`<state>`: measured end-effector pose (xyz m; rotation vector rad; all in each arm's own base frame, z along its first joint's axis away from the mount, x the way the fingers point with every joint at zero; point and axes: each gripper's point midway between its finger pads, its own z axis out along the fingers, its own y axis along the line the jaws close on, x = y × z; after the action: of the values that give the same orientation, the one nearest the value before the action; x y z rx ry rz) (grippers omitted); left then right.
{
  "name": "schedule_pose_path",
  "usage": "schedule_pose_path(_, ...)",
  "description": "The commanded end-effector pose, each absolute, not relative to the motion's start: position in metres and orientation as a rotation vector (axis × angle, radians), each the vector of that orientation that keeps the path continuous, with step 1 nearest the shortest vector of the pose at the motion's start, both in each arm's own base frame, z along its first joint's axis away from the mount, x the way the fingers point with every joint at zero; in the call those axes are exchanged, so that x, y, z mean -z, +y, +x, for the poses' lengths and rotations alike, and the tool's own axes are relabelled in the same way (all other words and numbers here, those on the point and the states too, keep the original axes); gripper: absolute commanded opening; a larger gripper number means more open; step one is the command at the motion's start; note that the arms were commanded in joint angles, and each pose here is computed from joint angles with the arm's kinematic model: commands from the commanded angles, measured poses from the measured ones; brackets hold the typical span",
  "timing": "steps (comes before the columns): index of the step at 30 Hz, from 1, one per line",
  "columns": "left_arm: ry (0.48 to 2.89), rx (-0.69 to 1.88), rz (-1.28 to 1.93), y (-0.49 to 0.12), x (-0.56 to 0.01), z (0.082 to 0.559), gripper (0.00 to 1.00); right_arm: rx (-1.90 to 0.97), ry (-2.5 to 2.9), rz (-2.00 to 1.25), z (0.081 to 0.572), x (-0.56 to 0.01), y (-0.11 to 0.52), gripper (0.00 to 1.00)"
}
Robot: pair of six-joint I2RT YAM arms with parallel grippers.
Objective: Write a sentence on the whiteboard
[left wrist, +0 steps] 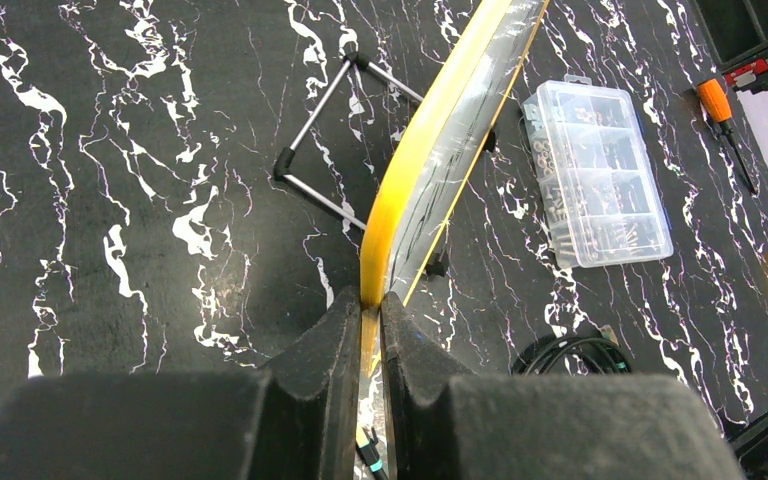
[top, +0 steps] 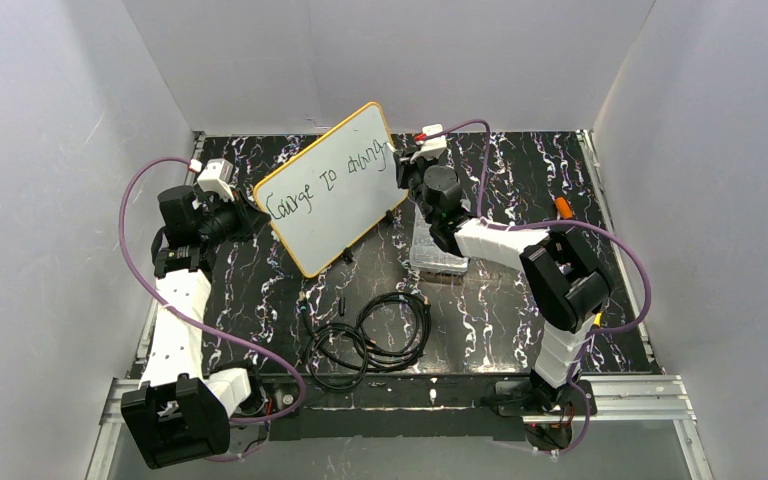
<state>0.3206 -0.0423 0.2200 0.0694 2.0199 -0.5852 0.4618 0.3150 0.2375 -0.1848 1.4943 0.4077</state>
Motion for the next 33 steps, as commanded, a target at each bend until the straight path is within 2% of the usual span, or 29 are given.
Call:
schedule_pose_path(1,2.015,0.591,0.087,-0.045,-0.223,0.320,0.00,-0.468,1.368,-0.180,0.460,-0.284,0.319,0.01)
schedule_pose_path(10,2.013,0.593,0.087,-0.045,-0.223,0.319,0.00,-0.486,1.361,-0.199,0.452,-0.286,0.320,0.01)
schedule_pose_path(23,2.012,0.595,0.089,-0.045,-0.224,0.319,0.00,-0.466,1.449,-0.218,0.446,-0.246,0.317,0.01)
schedule_pose_path(33,2.015,0.592,0.085,-0.045,-0.223,0.320,0.00,-0.428,1.472,-0.197,0.453,-0.238,0.314,0.01)
